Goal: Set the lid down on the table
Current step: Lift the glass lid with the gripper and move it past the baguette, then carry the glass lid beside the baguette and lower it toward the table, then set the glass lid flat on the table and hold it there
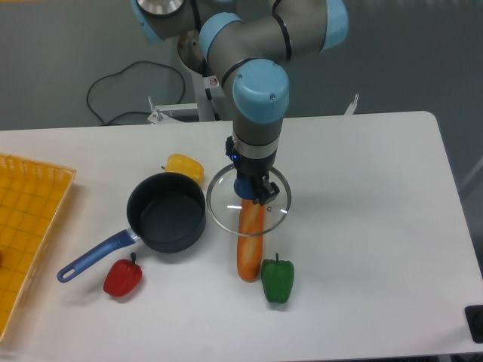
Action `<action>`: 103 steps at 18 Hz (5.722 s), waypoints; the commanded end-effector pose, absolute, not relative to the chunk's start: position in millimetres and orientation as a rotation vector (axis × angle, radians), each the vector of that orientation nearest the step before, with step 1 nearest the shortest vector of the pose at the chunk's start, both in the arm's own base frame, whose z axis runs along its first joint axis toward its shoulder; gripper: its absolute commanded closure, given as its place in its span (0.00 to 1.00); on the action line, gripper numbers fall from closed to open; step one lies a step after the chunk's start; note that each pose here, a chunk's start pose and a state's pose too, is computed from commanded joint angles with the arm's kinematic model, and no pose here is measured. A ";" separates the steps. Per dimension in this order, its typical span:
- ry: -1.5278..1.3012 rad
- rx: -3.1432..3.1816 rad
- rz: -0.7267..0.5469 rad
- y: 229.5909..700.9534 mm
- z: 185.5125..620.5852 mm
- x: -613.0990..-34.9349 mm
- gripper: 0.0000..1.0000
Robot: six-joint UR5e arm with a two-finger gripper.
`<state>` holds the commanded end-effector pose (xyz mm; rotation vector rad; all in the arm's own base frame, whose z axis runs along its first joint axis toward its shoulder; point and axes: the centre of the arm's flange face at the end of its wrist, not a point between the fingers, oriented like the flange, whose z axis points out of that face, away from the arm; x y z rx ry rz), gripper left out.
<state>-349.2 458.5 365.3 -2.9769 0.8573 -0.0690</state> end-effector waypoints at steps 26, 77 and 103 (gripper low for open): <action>0.802 -2.992 -0.067 439.4 338.8 -395.2 0.49; 0.828 -3.133 -0.072 418.4 223.4 -475.4 0.48; 0.835 -3.136 -0.098 419.9 213.3 -474.5 0.20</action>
